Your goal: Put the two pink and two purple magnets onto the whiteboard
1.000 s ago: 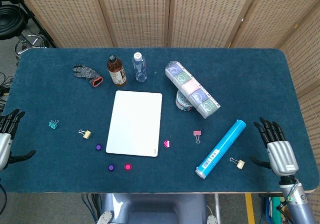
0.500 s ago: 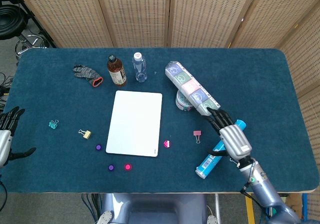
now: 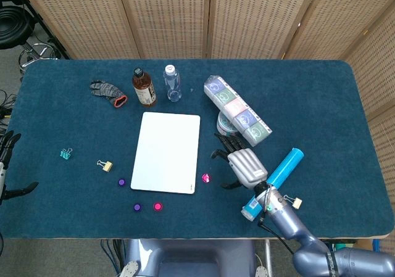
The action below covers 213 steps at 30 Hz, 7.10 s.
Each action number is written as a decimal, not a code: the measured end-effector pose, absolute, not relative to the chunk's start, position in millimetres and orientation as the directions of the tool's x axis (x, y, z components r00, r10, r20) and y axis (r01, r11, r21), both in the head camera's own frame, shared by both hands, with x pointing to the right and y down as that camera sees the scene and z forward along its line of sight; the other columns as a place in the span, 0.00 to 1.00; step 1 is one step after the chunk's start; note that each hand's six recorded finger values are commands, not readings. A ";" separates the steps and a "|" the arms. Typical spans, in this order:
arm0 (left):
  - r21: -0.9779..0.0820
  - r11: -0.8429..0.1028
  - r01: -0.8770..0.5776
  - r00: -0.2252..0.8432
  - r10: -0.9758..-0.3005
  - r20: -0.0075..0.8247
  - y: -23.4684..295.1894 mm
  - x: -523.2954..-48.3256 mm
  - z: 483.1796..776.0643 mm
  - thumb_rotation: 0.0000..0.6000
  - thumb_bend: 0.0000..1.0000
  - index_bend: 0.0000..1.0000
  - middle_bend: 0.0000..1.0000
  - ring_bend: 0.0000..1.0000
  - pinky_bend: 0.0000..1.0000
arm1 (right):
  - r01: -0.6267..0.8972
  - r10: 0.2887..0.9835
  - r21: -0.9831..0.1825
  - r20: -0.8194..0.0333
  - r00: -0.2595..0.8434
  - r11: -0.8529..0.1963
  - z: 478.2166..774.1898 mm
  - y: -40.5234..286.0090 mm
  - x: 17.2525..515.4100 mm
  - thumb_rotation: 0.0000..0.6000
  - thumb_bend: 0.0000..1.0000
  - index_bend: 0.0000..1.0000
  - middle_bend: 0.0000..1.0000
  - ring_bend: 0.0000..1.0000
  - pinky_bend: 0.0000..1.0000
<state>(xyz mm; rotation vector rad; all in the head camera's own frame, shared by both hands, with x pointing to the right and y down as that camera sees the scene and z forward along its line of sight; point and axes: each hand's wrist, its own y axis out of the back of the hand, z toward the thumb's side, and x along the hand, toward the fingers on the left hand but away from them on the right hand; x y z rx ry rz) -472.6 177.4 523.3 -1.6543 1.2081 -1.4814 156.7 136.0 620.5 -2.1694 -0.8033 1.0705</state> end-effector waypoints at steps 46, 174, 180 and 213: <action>-0.858 -0.446 -0.255 -0.025 -0.884 0.467 178.9 -473.8 526.7 1.00 0.09 0.00 0.00 0.00 0.00 | 0.117 0.628 -0.633 -0.695 0.349 -0.765 713.9 161.4 124.9 1.00 0.26 0.41 0.00 0.00 0.00; -0.829 -0.478 -0.290 -0.030 -0.862 0.507 175.9 -482.5 527.9 1.00 0.09 0.00 0.00 0.00 0.00 | 0.142 0.591 -0.599 -0.671 0.447 -0.788 713.5 164.7 4.4 1.00 0.41 0.25 0.00 0.00 0.00; -0.829 -0.482 -0.285 -0.027 -0.860 0.509 176.0 -481.3 529.0 1.00 0.09 0.00 0.00 0.00 0.00 | 0.149 0.591 -0.601 -0.657 0.468 -0.785 703.7 163.8 6.7 1.00 0.41 0.24 0.00 0.00 0.00; -0.807 -0.557 -0.196 0.139 -0.831 0.539 176.9 -437.1 558.1 1.00 0.09 0.26 0.00 0.00 0.00 | 0.117 0.820 -0.828 -0.507 0.265 -0.549 629.5 182.6 308.1 1.00 0.23 0.13 0.00 0.00 0.00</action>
